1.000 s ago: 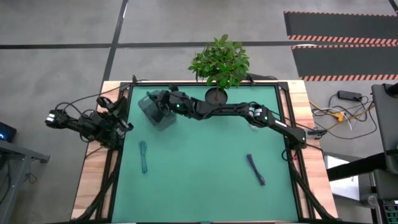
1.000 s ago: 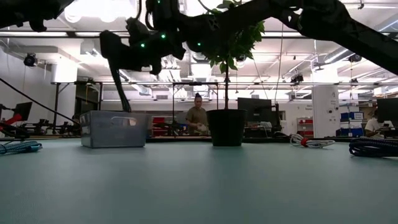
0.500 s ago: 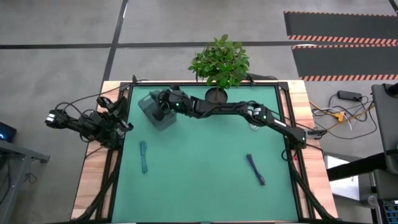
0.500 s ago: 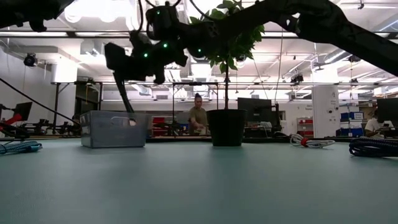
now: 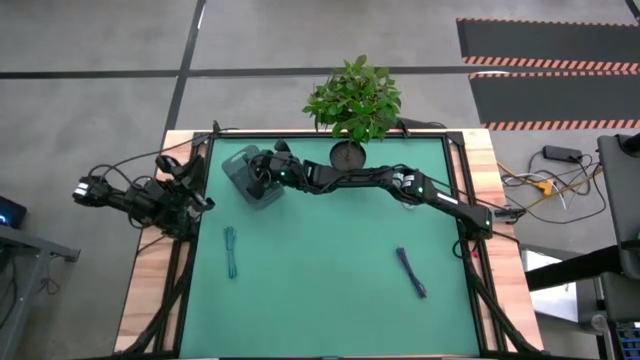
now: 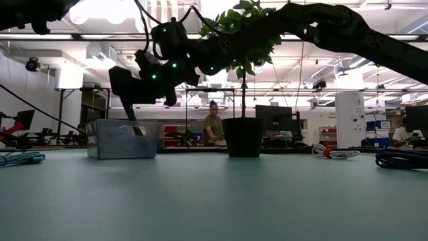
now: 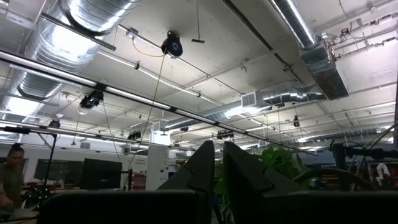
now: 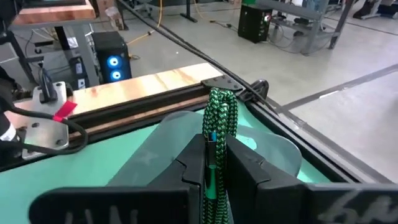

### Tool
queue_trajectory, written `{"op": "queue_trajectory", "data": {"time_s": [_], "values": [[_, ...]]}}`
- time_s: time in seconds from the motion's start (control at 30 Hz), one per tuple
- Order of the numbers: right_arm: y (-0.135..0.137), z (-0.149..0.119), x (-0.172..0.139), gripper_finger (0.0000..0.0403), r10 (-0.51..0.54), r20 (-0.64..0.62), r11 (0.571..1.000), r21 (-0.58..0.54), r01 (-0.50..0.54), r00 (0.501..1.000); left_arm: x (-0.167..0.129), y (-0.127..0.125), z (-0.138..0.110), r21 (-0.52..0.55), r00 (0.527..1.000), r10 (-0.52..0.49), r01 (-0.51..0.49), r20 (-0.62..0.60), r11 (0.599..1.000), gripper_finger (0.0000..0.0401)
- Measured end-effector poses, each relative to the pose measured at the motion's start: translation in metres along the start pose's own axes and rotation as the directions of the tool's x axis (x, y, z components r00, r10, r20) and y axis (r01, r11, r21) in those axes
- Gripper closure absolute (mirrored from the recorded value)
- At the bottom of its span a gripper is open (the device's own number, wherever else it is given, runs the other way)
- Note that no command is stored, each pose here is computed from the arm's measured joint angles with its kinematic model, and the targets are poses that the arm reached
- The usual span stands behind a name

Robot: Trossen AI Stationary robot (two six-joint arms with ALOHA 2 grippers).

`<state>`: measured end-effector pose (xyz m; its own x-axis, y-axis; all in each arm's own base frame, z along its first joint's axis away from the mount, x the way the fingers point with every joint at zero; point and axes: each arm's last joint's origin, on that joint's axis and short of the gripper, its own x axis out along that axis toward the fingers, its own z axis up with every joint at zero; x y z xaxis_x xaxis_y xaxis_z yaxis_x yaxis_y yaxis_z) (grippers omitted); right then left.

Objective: Pick and place USB-C Cables
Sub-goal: Put the green charger cable into the gray bin

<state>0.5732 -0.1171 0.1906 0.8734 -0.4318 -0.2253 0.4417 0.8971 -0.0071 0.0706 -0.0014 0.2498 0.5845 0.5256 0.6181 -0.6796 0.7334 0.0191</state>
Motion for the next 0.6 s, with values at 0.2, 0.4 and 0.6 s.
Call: {"op": "queue_trajectory", "data": {"time_s": [0.2, 0.4, 0.6], "values": [[0.0, 0.0, 0.0, 0.0374, 0.0, 0.0, 1.0, -0.001, 0.0, 1.0, 0.0, 0.0, 0.0, 0.0, 1.0, 0.0, 0.0, 0.0, 1.0, 0.0382], [0.0, 0.0, 0.0, 0.0374, 0.0, 0.001, 1.0, -0.002, 0.0, 1.0, 0.0, 0.0, 0.0001, 0.0, 1.0, 0.0, 0.0, 0.0, 1.0, 0.0382], [0.0, -0.0004, 0.0, 0.0374, -0.001, -0.004, 1.0, -0.004, 0.001, 1.0, 0.0, 0.0, 0.0, 0.0, 1.0, 0.0, 0.0, 0.0, 1.0, 0.0382]]}}
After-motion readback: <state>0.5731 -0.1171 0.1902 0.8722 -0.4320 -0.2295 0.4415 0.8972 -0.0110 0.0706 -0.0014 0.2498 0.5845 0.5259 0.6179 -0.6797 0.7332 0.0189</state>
